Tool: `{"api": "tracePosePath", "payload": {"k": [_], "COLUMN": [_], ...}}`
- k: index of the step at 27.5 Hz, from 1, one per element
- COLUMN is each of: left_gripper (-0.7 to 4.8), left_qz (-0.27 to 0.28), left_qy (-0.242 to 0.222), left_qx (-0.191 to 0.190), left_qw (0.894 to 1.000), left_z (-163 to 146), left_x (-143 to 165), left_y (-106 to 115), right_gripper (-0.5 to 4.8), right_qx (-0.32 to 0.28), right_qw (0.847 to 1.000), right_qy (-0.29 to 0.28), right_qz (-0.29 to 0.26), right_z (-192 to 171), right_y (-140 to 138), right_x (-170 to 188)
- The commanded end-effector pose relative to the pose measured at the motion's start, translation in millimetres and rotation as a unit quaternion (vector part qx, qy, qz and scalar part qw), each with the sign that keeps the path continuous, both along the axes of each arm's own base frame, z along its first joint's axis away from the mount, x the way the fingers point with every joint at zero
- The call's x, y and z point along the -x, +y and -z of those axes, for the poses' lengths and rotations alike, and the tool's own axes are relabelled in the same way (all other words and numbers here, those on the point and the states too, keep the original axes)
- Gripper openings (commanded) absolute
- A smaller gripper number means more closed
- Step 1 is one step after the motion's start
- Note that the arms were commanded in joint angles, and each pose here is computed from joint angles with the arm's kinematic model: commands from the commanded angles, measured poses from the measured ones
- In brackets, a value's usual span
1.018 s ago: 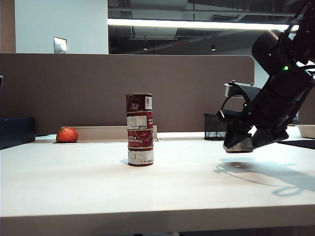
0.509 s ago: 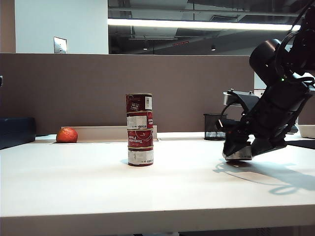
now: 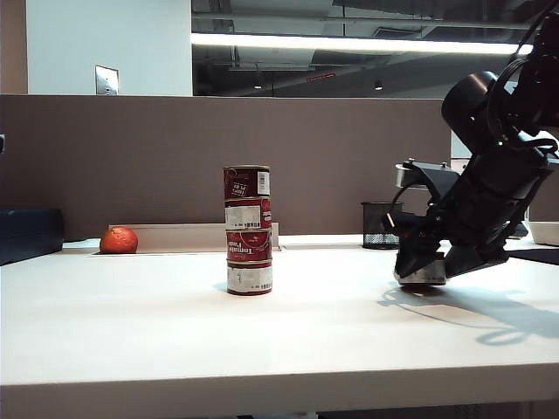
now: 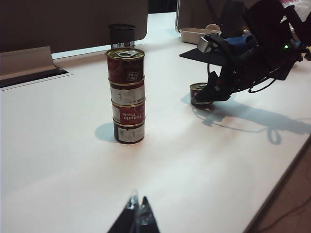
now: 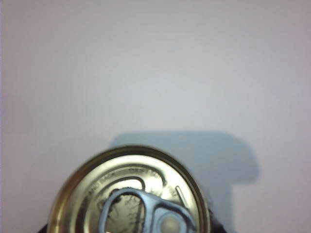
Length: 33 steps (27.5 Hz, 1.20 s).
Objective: Take a can of tomato sauce from the stacked ones and place it on the table.
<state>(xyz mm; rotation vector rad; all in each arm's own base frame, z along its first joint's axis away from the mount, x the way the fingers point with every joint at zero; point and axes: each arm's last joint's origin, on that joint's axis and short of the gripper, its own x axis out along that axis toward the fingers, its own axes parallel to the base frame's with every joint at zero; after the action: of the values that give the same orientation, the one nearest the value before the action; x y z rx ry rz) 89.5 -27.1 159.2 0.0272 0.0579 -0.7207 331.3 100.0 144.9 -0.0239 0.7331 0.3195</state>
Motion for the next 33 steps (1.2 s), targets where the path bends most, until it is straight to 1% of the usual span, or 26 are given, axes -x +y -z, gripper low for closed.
{"api": "tracePosePath", "payload": {"k": [1, 3, 6, 7, 8, 9, 15, 18, 23, 27, 32, 33], "left_gripper": [-0.06, -0.06, -0.06, -0.06, -0.06, -0.06, -0.06, -0.06, -0.06, -0.06, -0.06, -0.06], "left_qz": [0.002, 0.002, 0.002, 0.002, 0.002, 0.002, 0.002, 0.002, 0.002, 0.002, 0.002, 0.002], "left_qy": [-0.003, -0.003, -0.003, -0.003, -0.003, -0.003, -0.003, -0.003, -0.003, -0.003, -0.003, -0.003], "left_qx": [0.002, 0.002, 0.002, 0.002, 0.002, 0.002, 0.002, 0.002, 0.002, 0.002, 0.002, 0.002], "left_qw": [1.0, 1.0, 1.0, 1.0, 1.0, 1.0, 1.0, 1.0, 1.0, 1.0, 1.0, 1.0], "left_z": [-1.3, -1.5, -1.4, -1.4, -1.4, -1.4, -1.4, -1.4, -1.4, -1.4, -1.4, -1.3], "left_x": [0.1, 0.1, 0.1, 0.1, 0.1, 0.1, 0.1, 0.1, 0.1, 0.1, 0.1, 0.1], "left_y": [0.0, 0.0, 0.0, 0.0, 0.0, 0.0, 0.0, 0.0, 0.0, 0.0, 0.0, 0.0], "right_gripper": [2.91, 3.16, 3.72, 3.94, 4.42, 4.48, 4.54, 4.54, 4.53, 4.53, 4.47, 4.31], "right_qx": [0.009, 0.011, 0.012, 0.012, 0.012, 0.012, 0.015, 0.014, 0.02, 0.013, 0.008, 0.008], "right_qw": [1.0, 0.999, 0.999, 0.999, 0.999, 0.999, 0.999, 1.0, 0.999, 0.998, 0.995, 0.995], "right_qy": [0.027, 0.034, 0.038, 0.038, 0.038, 0.038, 0.04, 0.021, -0.028, -0.065, -0.092, -0.093], "right_qz": [0.001, 0.001, 0.001, 0.001, 0.002, 0.002, 0.003, 0.008, 0.012, 0.016, 0.036, 0.043], "right_z": [4.7, 5.7, 6.1, 5.9, 5.7, 5.7, 3.7, -8.2, -35.0, -58.7, -80.6, -84.6], "right_y": [-0.9, -1.2, -1.3, -1.3, -1.3, -1.3, -1.8, -2.7, -5.7, -10.6, -24.0, -29.3], "right_x": [3.6, 4.5, 5.1, 4.9, 4.9, 4.9, 6.0, 7.7, 11.4, 14.0, 20.7, 22.4]}}
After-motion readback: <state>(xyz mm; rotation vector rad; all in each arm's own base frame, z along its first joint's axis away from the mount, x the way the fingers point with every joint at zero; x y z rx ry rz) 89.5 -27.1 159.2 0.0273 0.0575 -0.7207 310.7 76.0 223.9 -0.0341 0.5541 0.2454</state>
